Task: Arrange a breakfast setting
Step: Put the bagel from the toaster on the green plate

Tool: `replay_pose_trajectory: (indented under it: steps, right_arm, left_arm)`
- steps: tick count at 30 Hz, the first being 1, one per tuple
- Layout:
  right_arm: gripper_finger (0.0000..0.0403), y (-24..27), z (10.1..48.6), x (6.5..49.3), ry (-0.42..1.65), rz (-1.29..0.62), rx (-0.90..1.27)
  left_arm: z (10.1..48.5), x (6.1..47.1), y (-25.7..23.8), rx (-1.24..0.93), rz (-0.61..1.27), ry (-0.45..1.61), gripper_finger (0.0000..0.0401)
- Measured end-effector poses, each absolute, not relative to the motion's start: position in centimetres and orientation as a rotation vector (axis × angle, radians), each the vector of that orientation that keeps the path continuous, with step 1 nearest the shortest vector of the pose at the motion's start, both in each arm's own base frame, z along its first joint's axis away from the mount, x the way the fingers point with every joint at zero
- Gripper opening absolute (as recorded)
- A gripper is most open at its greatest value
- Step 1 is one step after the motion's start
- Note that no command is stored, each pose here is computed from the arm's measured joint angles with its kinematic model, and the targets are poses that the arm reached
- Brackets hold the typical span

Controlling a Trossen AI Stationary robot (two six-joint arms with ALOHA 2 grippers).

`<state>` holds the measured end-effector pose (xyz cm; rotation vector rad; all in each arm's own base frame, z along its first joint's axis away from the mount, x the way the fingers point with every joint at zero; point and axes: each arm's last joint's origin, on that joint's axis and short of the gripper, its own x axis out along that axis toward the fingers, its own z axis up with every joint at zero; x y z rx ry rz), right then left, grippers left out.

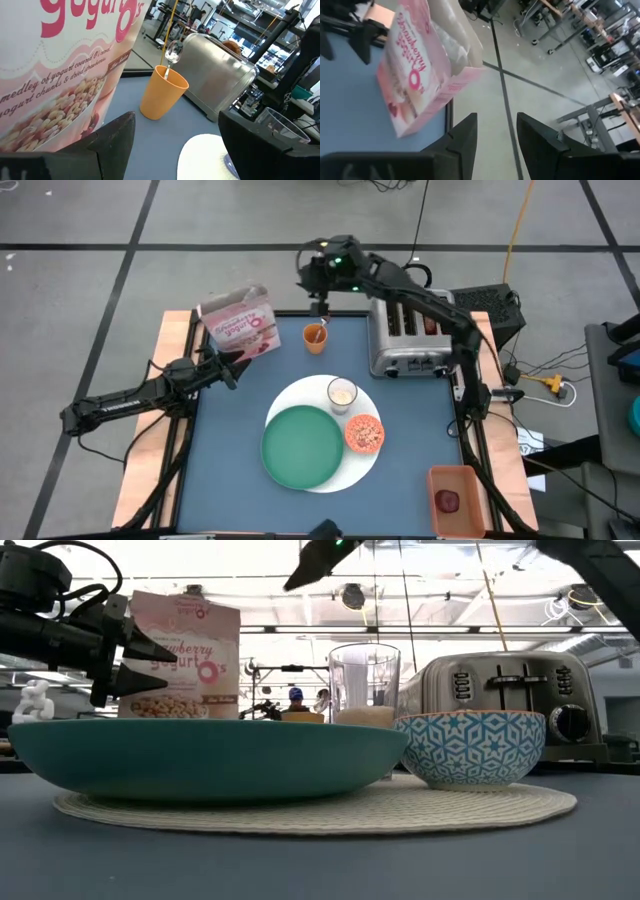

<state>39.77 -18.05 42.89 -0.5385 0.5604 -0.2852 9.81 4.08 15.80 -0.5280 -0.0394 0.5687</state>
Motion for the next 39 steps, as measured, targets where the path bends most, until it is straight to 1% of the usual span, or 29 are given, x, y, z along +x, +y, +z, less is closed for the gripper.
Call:
replay_pose_trajectory:
  steps: [5, 9, 15, 22, 25, 30, 36, 39]
  right_arm:
    - [0.0130, -16.3, 46.1, 35.9, 0.562, -0.301, -0.461]
    - [0.0130, -14.9, 47.8, 32.7, 0.599, -0.310, -0.368]
    - [0.0130, -13.1, 49.3, 28.6, 0.662, -0.324, -0.237]
    - [0.0130, -11.1, 50.7, 25.2, 0.672, -0.335, -0.151]
    - [0.0130, -10.3, 50.9, 24.3, 0.688, -0.326, -0.128]
    - [0.0130, -9.0, 50.3, 23.4, 0.787, -0.292, -0.072]
    - [0.0130, -8.1, 49.0, 24.0, 0.870, -0.249, -0.059]
    - [0.0130, -8.1, 48.2, 24.2, 0.885, -0.280, -0.077]
  left_arm:
    - [15.8, 9.8, 4.1, -0.504, 0.568, -0.031, 0.0287]
    - [15.8, 9.8, 4.1, -0.476, 0.568, -0.020, 0.0287]
    - [15.8, 9.8, 4.1, -0.471, 0.564, -0.018, 0.0287]
    - [15.8, 9.8, 4.1, -0.470, 0.563, -0.019, 0.0287]
    - [15.8, 9.8, 4.1, -0.471, 0.562, -0.019, 0.0287]
    - [15.8, 9.8, 4.1, -0.474, 0.560, -0.025, 0.0287]
    - [15.8, 9.9, 4.1, -0.474, 0.559, -0.029, 0.0287]
    - [15.8, 9.9, 4.1, -0.474, 0.559, -0.030, 0.0287]
